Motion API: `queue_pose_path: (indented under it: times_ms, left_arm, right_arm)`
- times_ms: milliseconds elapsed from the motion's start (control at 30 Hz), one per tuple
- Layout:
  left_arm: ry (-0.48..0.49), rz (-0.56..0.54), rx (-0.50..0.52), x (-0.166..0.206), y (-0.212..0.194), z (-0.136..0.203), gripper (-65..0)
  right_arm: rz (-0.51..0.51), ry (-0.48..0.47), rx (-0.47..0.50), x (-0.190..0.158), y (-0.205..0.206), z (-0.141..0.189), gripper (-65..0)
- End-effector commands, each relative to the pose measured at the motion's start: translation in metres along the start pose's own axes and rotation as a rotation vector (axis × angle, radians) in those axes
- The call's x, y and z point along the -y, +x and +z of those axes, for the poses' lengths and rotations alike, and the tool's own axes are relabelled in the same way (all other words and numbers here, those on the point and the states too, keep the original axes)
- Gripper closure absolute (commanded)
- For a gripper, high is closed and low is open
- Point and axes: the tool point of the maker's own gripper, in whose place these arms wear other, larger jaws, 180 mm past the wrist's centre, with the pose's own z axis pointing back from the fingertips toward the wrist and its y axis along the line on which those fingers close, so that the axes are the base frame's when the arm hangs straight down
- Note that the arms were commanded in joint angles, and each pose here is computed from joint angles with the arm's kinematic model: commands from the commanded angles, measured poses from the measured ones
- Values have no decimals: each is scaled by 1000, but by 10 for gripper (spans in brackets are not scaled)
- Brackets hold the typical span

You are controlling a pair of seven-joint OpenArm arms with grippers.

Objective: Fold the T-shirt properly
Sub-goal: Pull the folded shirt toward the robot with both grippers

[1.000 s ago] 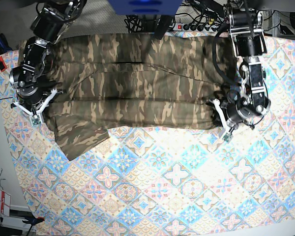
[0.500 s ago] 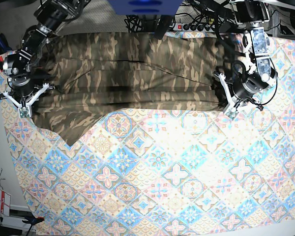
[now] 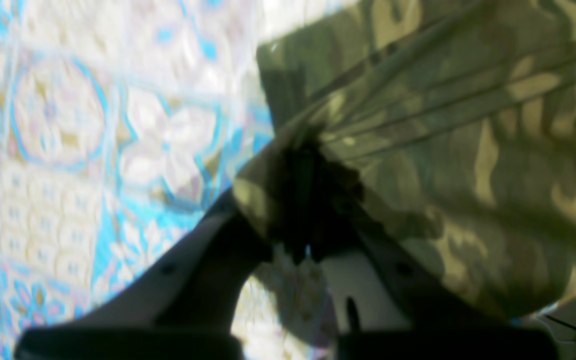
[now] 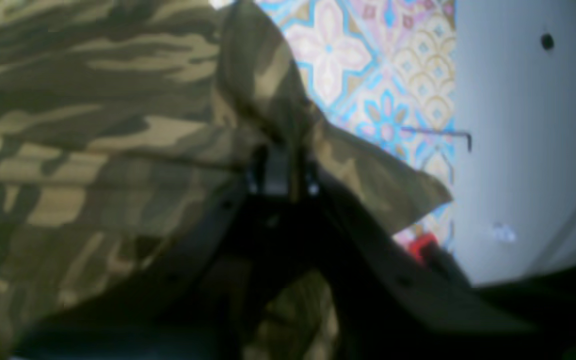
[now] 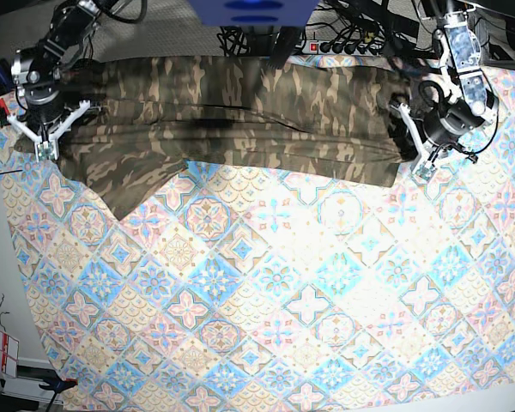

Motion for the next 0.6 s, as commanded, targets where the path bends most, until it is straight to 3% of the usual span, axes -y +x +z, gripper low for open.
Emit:
queue_pose_path:
  times_ms: [0, 267, 567]
  left_arm:
    - [58, -12, -5, -17, 1, 7, -31]
    - [41, -9, -44, -9, -16, 8, -32]
    - [55, -46, -150, -8, -43, 2, -36]
  right_arm:
    - [5, -88, 7, 25, 4, 8, -8]
    - [-8, -91, -83, 22, -33, 22, -10]
    - [4, -57, -317, 12, -79, 30, -11]
